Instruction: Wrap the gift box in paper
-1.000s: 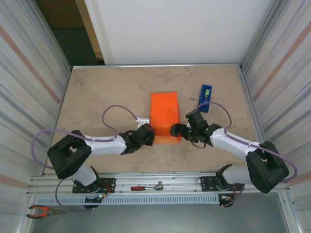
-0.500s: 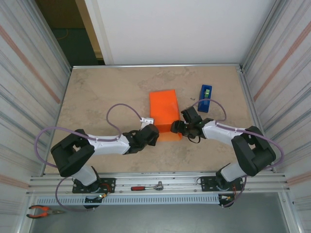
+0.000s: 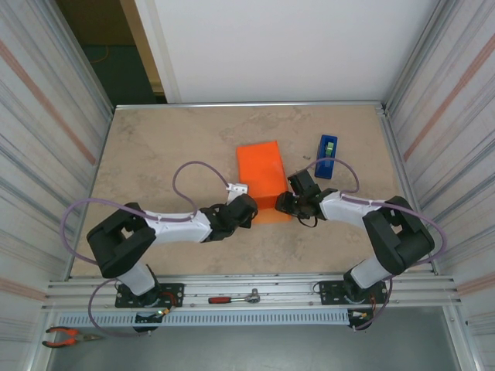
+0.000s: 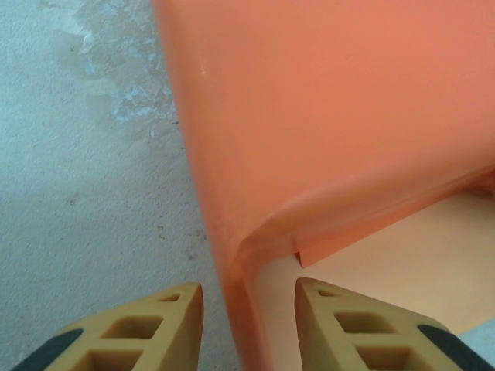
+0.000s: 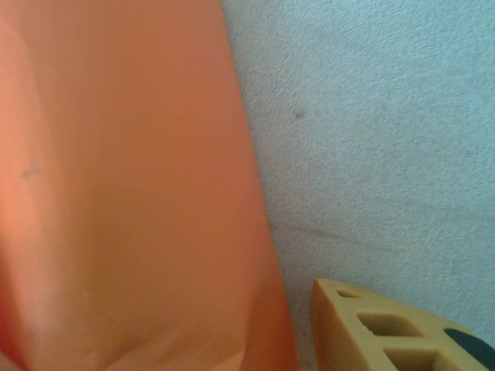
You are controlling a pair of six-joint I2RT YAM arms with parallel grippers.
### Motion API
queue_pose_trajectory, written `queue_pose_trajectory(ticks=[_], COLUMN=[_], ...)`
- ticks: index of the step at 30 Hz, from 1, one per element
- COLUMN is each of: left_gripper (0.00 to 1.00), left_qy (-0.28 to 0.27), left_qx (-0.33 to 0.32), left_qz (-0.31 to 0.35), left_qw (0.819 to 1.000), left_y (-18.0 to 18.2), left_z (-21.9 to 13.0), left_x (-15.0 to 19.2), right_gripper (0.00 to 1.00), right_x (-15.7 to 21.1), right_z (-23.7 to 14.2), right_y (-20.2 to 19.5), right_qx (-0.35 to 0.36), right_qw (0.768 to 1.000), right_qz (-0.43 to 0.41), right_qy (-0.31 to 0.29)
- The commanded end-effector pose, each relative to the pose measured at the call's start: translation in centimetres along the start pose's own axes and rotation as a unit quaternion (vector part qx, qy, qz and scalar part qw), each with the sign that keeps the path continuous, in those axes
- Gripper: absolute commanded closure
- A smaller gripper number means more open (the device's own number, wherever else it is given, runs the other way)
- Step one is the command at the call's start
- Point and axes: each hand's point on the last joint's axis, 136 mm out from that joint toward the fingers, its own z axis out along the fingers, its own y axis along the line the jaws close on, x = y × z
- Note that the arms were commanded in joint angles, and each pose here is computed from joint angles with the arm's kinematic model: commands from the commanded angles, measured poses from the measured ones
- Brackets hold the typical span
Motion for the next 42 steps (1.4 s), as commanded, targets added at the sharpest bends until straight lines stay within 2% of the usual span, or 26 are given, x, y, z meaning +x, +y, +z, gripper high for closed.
queue_pose_trajectory(ticks=[1,6,11,13,18,21,24,25,26,27,28,30,34,36,37,38,39,42], left_gripper=[0.68,0.77,0.95,0.95,0.85,1.00,1.00,0.96,0.85,0.79,0.81,1.00,1.00,0.85,0.85,0.97,1.00,1.00], left_qy=[-0.001,0.007,0.012,0.011,0.010,0.010,0.012,0.011,0.012,0.013,0.014,0.014,0.014,0.014,0.015,0.015,0.014,0.014], left_qx=[-0.034,-0.045,-0.050,-0.055,-0.076,-0.077,-0.079,-0.079,-0.079,-0.081,-0.080,-0.076,-0.075,-0.078,-0.079,-0.077,-0.075,-0.070], left_qz=[-0.008,-0.018,-0.012,-0.008,-0.004,0.001,0.003,0.002,0.001,0.003,0.003,0.007,0.011,0.008,0.009,0.010,0.011,0.008], left_qw=[0.999,0.999,0.999,0.998,0.997,0.997,0.997,0.997,0.997,0.997,0.997,0.997,0.997,0.997,0.997,0.997,0.997,0.997], left_y=[0.7,0.9,0.7,0.8,1.6,1.7,1.8,1.8,1.9,2.0,2.0,1.8,1.8,2.0,2.0,1.9,1.9,1.8], left_z=[0.1,0.5,0.8,0.7,0.4,0.4,0.4,0.4,0.3,0.3,0.3,0.4,0.3,0.2,0.2,0.2,0.2,0.2], left_x=[0.1,0.9,1.3,1.3,1.3,1.4,1.5,1.5,1.6,1.6,1.7,1.7,1.8,1.8,1.8,1.8,1.8,2.0], right_gripper=[0.57,0.63,0.68,0.69,0.71,0.71,0.71,0.71,0.71,0.72,0.72,0.72,0.72,0.72,0.72,0.72,0.72,0.72], right_x=[0.4,1.1,1.9,2.2,2.7,2.9,3.2,3.2,3.3,3.4,3.4,3.5,3.7,3.8,3.9,3.9,3.9,3.9], right_z=[0.5,0.9,1.3,1.4,1.5,1.7,1.8,1.7,1.8,1.8,1.8,1.9,2.1,2.2,2.2,2.3,2.3,2.3], right_y=[-0.6,-0.5,-0.6,-0.6,-0.4,0.0,0.4,0.5,0.6,0.7,0.8,1.1,1.3,1.3,1.4,1.4,1.5,1.5], right_qx=[0.010,0.011,0.014,0.015,0.018,0.017,0.017,0.017,0.017,0.017,0.017,0.015,0.015,0.017,0.017,0.017,0.017,0.017], right_qw=[1.000,1.000,1.000,1.000,1.000,1.000,1.000,1.000,1.000,1.000,1.000,1.000,1.000,1.000,1.000,1.000,1.000,1.000], right_qz=[0.010,0.011,0.016,0.017,0.017,0.015,0.010,0.010,0.008,0.007,0.007,0.004,0.001,-0.001,-0.001,-0.001,-0.001,0.000], right_qy=[-0.002,0.003,0.005,0.005,0.005,0.005,0.008,0.007,0.008,0.008,0.008,0.008,0.012,0.014,0.014,0.014,0.014,0.013])
